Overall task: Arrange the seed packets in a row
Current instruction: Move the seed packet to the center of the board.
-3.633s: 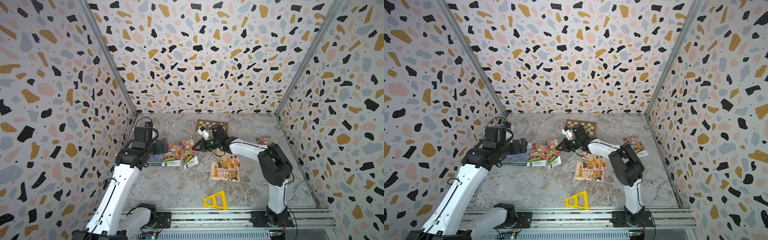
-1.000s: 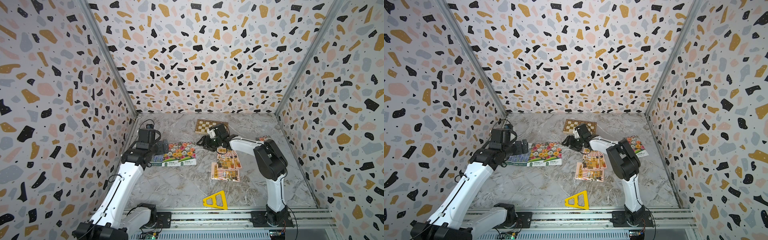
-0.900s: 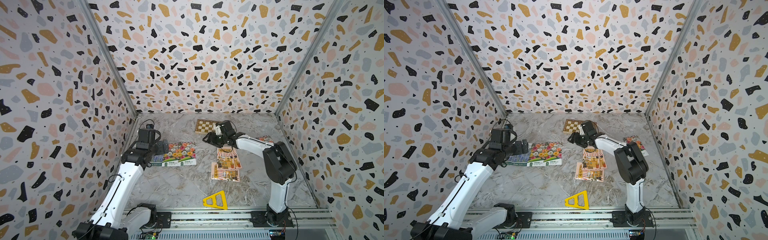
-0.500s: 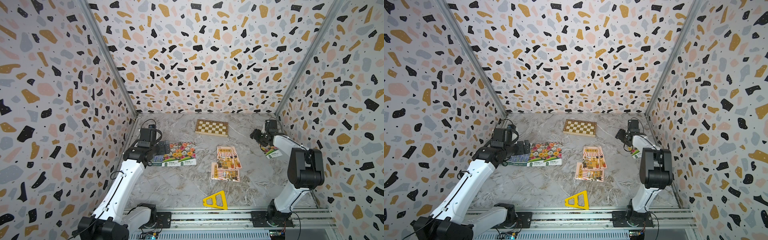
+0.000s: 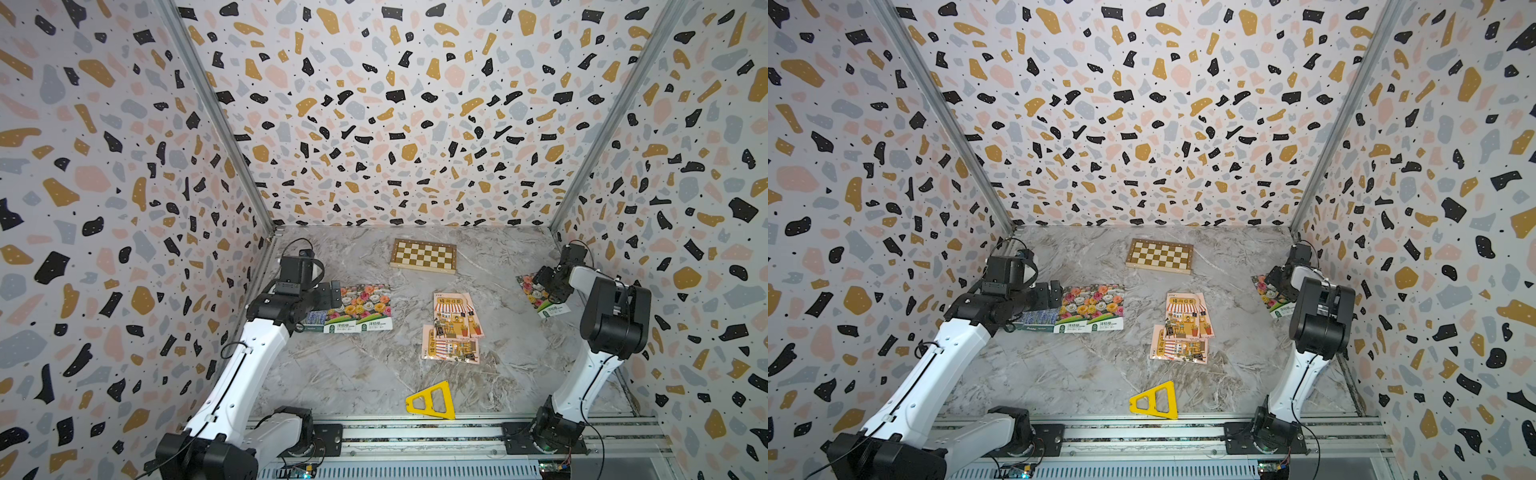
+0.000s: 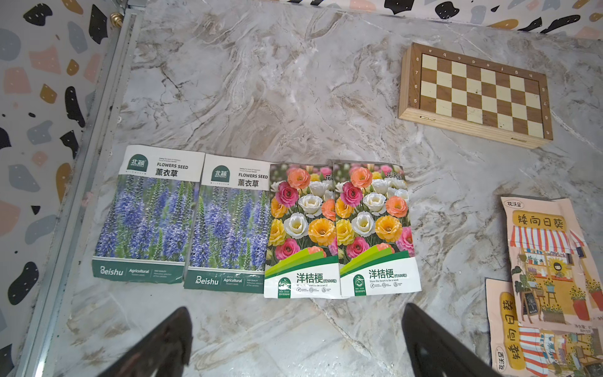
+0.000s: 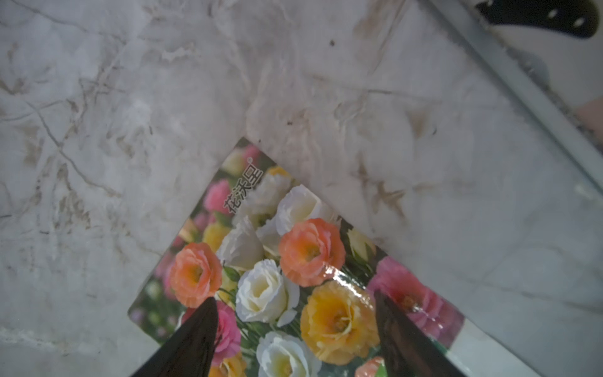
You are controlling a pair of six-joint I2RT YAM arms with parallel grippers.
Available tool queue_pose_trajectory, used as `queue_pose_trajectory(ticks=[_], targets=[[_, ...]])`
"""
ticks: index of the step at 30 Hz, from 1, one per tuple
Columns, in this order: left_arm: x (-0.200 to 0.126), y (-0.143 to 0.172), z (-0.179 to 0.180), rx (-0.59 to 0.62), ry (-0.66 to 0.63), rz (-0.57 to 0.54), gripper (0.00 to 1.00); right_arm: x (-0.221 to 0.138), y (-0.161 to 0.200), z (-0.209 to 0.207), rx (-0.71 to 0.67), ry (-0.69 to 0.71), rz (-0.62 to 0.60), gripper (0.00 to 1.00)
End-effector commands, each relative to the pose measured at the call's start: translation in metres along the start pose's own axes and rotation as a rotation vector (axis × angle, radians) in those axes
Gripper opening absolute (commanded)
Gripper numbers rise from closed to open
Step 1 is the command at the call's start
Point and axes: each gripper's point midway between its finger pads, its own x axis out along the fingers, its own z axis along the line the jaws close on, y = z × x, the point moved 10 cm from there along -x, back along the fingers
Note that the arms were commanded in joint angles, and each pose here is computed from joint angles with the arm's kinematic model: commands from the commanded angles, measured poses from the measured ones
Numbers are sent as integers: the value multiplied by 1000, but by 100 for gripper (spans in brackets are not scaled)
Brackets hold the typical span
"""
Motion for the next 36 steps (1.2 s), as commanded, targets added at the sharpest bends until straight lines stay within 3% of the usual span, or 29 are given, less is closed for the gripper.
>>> queue_pose_trajectory(ticks=[1, 10, 18, 25, 30, 36], targets=[[3, -1, 0, 8, 13, 1, 99, 1, -4, 2, -53, 26, 34, 77], [3, -1, 0, 6, 15, 3, 99, 4, 18, 8, -19, -29, 85, 75], [9, 1, -5, -11, 83, 28, 99, -19, 80, 26, 73, -170, 141, 70], [41, 0, -28, -65, 337, 200, 97, -49, 129, 41, 27, -281, 190, 68], [67, -2, -57, -144, 498, 288, 94, -64, 112, 52, -57, -289, 136, 67], [92, -6, -127, -197, 654, 360, 88, -56, 101, 41, -43, -238, 107, 59]])
